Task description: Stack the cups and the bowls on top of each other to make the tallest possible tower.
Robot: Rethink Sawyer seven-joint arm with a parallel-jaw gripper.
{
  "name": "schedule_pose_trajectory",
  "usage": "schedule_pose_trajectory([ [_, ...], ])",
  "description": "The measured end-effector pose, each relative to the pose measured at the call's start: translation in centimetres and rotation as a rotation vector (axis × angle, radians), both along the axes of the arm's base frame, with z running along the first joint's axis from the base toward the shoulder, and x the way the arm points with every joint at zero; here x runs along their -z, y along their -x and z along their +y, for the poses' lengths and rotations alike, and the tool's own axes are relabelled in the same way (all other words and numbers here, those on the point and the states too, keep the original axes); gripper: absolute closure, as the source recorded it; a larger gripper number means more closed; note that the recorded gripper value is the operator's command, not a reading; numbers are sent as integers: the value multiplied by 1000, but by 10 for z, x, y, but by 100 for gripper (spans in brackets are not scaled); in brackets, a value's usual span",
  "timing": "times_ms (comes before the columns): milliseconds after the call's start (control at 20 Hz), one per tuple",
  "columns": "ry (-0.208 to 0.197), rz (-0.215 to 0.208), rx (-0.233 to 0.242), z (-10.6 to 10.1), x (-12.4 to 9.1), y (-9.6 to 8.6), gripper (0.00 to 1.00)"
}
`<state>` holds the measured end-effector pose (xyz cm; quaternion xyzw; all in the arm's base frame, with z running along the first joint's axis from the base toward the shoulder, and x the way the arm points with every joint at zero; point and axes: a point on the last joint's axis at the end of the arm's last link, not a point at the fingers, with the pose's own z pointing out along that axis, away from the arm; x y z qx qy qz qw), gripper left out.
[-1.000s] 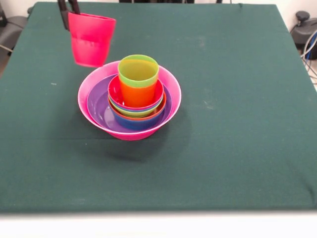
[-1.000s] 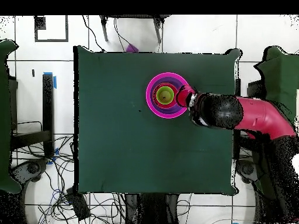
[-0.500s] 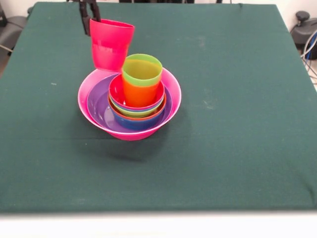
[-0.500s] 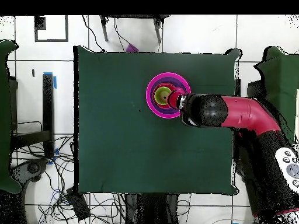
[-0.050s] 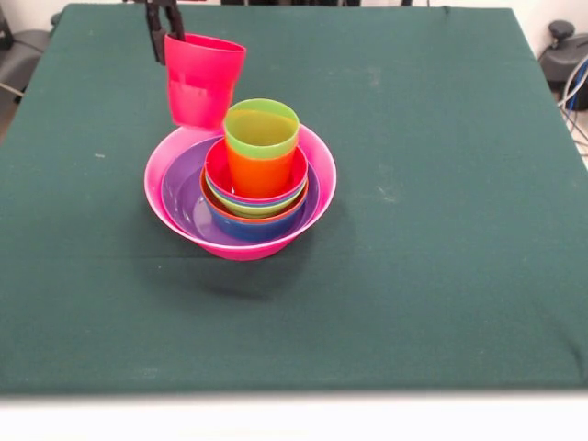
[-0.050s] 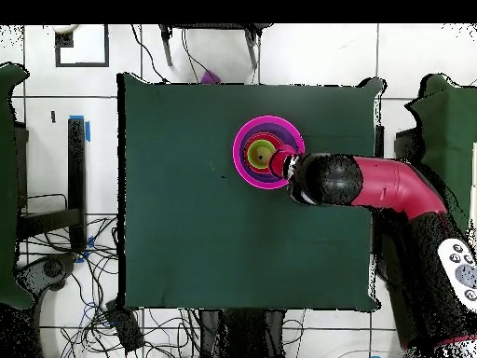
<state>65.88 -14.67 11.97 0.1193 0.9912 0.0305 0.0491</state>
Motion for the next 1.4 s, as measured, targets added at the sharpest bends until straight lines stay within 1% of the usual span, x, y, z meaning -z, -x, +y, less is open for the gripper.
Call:
schedule_pose_trajectory([
  [250, -5, 9, 16, -2, 1, 3, 100],
  [600, 17, 18, 19, -5, 0, 7, 100],
  [750, 31, 13, 23, -8, -6, 7, 100],
  [1050, 36, 5, 33, -11, -14, 5, 100],
  [1300, 33, 6, 41, -9, -21, 3, 100],
  [1400, 25, 14, 44, -5, -24, 2, 100],
])
